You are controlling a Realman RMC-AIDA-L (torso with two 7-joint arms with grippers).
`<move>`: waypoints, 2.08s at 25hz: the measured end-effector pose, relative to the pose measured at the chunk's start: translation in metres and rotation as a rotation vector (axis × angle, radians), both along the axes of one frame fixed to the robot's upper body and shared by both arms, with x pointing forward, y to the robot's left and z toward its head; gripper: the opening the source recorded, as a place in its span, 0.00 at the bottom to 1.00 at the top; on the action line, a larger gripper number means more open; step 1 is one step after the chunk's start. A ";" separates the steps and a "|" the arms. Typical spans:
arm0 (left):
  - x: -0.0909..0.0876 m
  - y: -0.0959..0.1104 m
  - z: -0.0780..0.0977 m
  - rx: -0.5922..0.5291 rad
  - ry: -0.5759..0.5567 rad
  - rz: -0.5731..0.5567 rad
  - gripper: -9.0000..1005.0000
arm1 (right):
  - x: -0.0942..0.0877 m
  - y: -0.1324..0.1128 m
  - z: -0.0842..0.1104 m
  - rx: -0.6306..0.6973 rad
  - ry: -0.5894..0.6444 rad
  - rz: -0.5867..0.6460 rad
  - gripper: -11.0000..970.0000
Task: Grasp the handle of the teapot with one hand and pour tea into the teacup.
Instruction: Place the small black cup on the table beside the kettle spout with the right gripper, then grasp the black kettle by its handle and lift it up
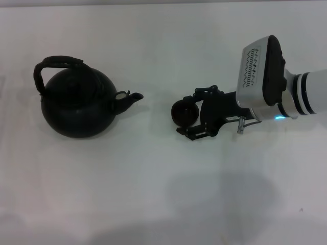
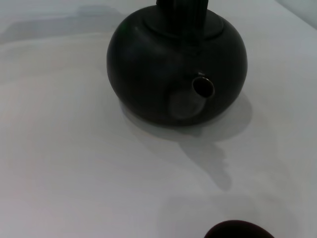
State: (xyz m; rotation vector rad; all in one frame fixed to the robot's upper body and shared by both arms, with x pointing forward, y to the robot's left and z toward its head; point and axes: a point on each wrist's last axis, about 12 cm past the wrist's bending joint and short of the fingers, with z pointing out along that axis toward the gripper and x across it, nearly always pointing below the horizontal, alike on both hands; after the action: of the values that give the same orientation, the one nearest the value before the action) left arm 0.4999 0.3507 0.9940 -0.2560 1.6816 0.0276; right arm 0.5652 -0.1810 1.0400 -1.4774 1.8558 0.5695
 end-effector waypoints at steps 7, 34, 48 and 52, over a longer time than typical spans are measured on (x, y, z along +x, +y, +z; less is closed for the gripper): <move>0.000 0.000 0.000 0.000 0.001 0.000 0.87 | 0.001 0.002 0.003 0.000 0.006 0.017 0.88; -0.086 0.004 0.009 0.097 -0.231 -0.151 0.87 | 0.030 -0.127 0.060 0.408 -0.228 -0.506 0.88; -0.101 -0.021 0.019 0.039 -0.348 -0.349 0.87 | 0.035 -0.151 0.060 0.372 -0.292 -0.653 0.88; -0.088 -0.038 0.020 0.018 -0.342 -0.488 0.87 | 0.033 -0.153 0.059 0.376 -0.290 -0.661 0.88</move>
State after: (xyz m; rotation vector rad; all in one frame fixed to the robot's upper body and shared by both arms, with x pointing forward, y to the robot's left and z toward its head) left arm 0.4119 0.3131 1.0142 0.1617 1.3637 -0.3475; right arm 0.5984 -0.3342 1.0986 -0.6061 1.7454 0.3281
